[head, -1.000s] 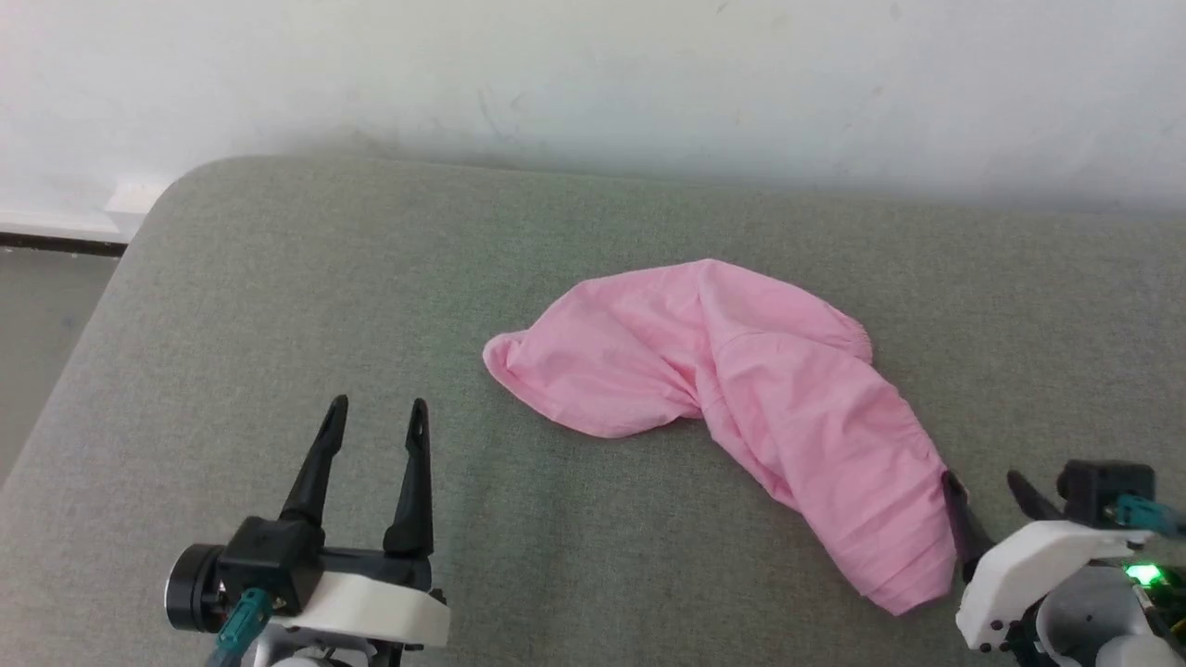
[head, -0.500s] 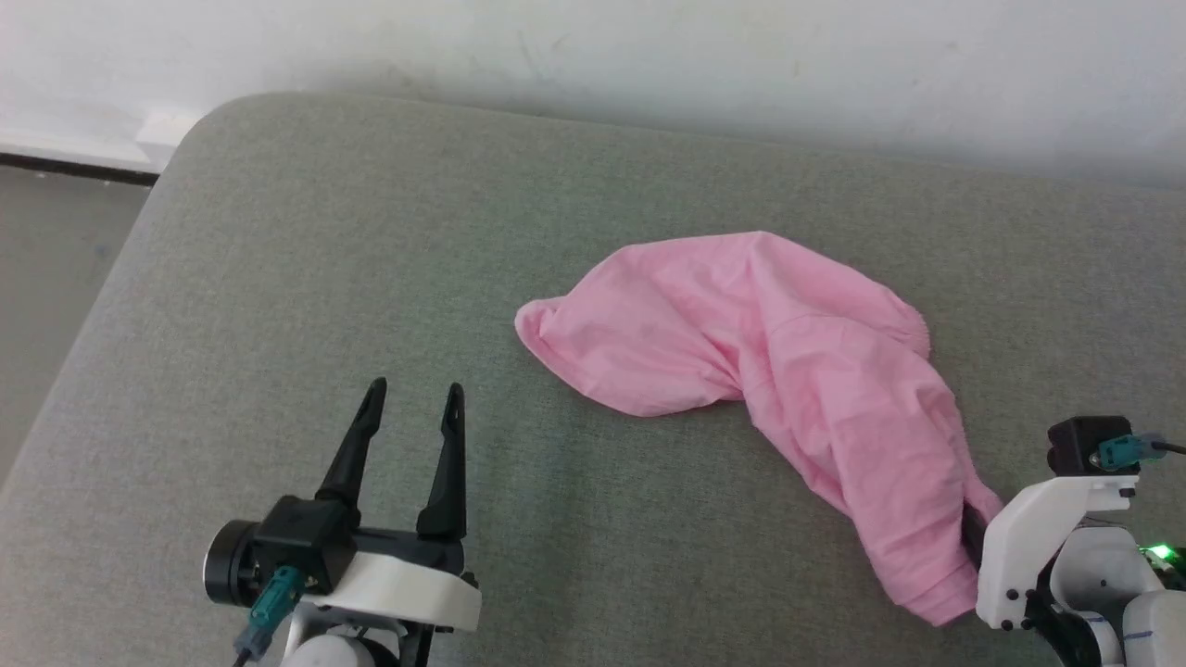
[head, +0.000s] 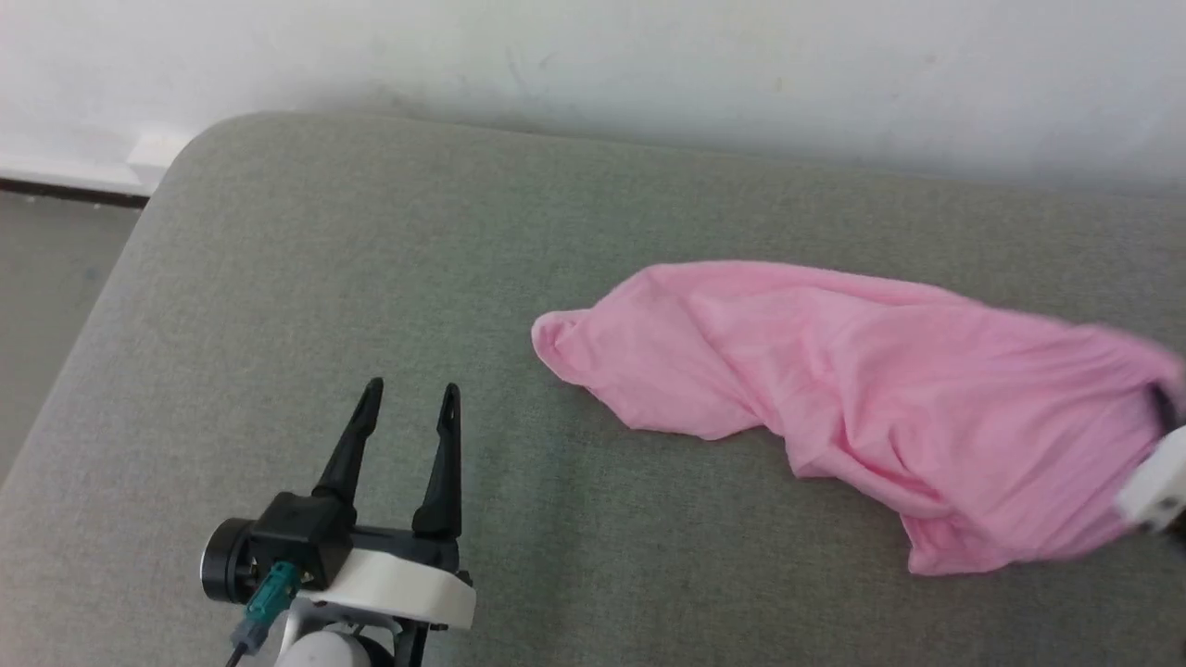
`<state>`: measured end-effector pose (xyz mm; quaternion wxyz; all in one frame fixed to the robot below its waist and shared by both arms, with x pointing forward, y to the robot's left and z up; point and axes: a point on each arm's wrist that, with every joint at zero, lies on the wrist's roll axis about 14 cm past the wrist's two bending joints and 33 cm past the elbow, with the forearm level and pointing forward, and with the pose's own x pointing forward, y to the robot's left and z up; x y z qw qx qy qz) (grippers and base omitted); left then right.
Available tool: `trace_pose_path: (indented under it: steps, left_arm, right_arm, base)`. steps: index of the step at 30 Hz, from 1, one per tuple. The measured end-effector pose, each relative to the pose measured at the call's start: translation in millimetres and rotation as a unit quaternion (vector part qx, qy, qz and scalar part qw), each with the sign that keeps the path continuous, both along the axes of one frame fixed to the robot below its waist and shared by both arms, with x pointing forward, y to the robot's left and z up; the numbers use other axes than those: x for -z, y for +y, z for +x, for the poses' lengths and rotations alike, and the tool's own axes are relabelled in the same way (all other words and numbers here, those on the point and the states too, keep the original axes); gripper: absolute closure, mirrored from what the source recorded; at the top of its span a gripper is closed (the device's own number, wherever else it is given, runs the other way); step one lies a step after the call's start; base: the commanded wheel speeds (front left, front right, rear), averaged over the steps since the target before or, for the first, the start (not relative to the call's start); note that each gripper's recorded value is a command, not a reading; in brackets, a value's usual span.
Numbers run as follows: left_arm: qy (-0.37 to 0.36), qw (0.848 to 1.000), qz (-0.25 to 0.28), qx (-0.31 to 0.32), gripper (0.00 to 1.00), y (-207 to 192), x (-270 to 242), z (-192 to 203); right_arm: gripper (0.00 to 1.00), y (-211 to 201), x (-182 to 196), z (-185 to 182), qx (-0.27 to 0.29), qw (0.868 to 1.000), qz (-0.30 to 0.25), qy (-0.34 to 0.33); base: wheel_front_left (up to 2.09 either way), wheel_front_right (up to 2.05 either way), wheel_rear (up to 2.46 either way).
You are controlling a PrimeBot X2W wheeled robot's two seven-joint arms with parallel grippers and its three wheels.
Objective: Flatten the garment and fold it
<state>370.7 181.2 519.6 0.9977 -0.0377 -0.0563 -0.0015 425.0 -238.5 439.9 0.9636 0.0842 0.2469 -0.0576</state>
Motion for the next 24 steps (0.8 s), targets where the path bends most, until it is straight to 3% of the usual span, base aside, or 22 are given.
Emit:
trace_pose_path:
  steps: [4, 5, 6, 8, 11, 14, 19, 22, 24]
  left_arm:
    - [-0.011, 1.0, -0.003, 0.012, 0.0, -6, -7, 0]
    - [-0.016, 1.0, -0.003, 0.018, 0.0, -10, -10, -1]
    - [-0.016, 1.0, -0.003, 0.018, 0.0, -10, -10, -1]
    - [-0.016, 1.0, -0.004, 0.024, 0.0, -14, -9, -3]
    - [-0.02, 0.999, -0.006, 0.03, 0.0, -19, -12, -6]
    - [-0.025, 0.999, -0.012, 0.033, 0.0, -21, -15, -9]
    - [-0.023, 0.999, -0.016, 0.023, 0.0, -16, -14, -16]
    - [-0.019, 1.0, -0.016, 0.019, 0.0, -13, -11, -17]
    - [-0.014, 1.0, -0.016, 0.018, 0.0, -12, -8, -18]
  right_arm:
    - [1.0, -47, -71, 15, 0.06, 0.993, -0.028, -0.1]
    - [1.0, -66, -113, 19, 0.082, 0.983, -0.047, -0.154]
    - [1.0, -66, -113, 19, 0.082, 0.983, -0.047, -0.154]
    - [1.0, -75, -156, 22, 0.092, 0.972, -0.064, -0.208]
    - [1.0, -65, -209, 24, 0.077, 0.956, -0.077, -0.271]
    - [1.0, -31, -240, 27, 0.03, 0.948, -0.088, -0.305]
    - [1.0, 76, -218, 36, -0.118, 0.952, -0.069, -0.275]
    - [1.0, 151, -166, 29, -0.229, 0.949, -0.037, -0.212]
    - [1.0, 195, -127, 19, -0.295, 0.94, -0.027, -0.166]
  base:
    - [0.0, 0.0, 0.0]
    - [0.0, 0.0, 0.0]
    - [0.0, 0.0, 0.0]
    - [0.0, 0.0, 0.0]
    - [0.0, 0.0, 0.0]
    - [0.0, 0.0, 0.0]
    - [0.0, 0.0, 0.0]
    - [0.0, 0.0, 0.0]
    - [0.0, 0.0, 0.0]
